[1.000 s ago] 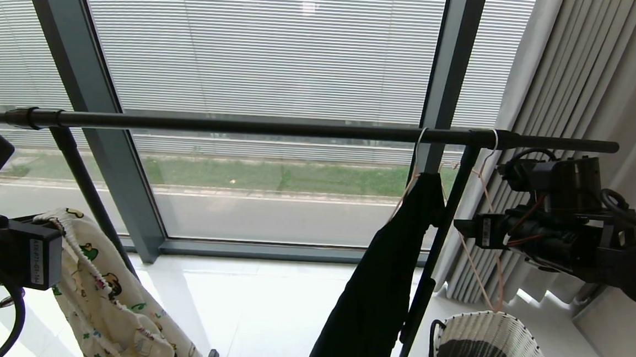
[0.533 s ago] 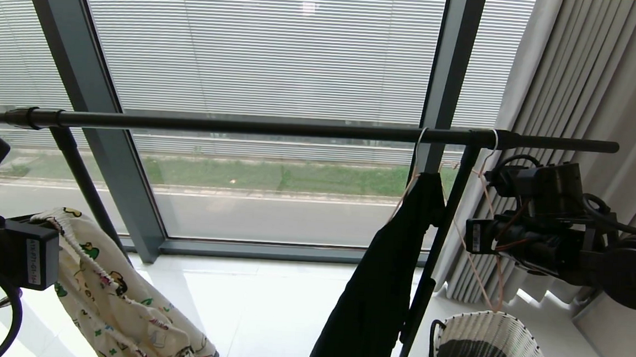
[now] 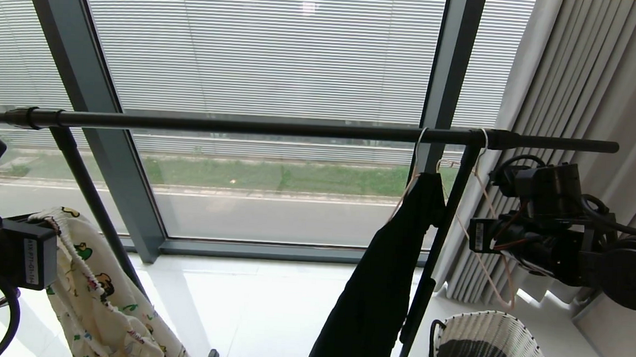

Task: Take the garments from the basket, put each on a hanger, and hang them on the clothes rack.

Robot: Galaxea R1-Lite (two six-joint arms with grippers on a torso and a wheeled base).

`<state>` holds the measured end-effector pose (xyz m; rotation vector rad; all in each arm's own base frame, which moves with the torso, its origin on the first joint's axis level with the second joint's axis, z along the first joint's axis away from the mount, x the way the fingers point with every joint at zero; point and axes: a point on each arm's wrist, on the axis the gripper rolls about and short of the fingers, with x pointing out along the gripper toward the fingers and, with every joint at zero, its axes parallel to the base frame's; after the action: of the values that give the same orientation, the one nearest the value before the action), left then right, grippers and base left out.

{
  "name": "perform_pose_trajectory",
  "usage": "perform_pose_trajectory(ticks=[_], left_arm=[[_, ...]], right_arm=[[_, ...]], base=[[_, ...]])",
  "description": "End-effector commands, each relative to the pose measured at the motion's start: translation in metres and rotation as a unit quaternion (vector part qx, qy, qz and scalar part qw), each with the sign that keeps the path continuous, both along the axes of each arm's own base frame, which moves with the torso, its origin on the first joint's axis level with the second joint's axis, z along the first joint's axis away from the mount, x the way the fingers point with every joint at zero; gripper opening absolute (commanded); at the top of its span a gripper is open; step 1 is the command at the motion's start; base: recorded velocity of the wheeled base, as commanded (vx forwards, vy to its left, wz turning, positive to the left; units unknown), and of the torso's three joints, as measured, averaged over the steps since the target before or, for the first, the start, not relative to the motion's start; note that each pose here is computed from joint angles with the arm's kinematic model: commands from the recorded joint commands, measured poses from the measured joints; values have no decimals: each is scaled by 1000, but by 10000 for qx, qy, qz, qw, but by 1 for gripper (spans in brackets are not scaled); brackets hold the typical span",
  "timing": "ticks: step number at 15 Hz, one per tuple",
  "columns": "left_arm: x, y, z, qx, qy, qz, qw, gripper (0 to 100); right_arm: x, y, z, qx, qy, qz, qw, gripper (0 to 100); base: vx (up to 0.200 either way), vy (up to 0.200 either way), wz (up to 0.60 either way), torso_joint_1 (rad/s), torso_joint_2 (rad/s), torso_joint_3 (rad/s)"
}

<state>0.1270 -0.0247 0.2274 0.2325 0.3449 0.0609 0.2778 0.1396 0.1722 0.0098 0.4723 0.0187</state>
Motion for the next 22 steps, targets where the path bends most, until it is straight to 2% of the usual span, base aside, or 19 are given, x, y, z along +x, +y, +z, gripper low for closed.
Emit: perform_pose_trajectory(ticks=[1,4,7,11,13,17,22], left_arm=[[0,0,0,-2,0,1,10000,0],[0,0,0,-2,0,1,10000,0],[0,0,1,-7,-22,1,10000,0],[0,0,3,-32,-119,1,9999,0],[-1,0,3,-27,-125,-1,9999,0],[-2,0,3,-32,-148,-1,9999,0],[-5,1,5,-49,-215,-1,9998,0]], right_arm=[[-5,-2,9,38,-137,-35,9999,0],[-15,-3,24,145,-388,-38,9991,0],[-19,1,30,177,-760,-170,9968,0],[-30,0,30,104,-803,-247,9964,0],[-39,-6,36,153,-895,-254,9955,0],[-55,-16,35,59,-887,-210,9958,0],[-60,-17,36,14,-913,-155,9957,0]], base=[[0,0,0,0,0,0],[0,0,0,0,0,0],[0,0,0,0,0,0],[0,0,0,0,0,0],[0,0,0,0,0,0],[0,0,0,0,0,0],[-200,0,0,5,2,3]])
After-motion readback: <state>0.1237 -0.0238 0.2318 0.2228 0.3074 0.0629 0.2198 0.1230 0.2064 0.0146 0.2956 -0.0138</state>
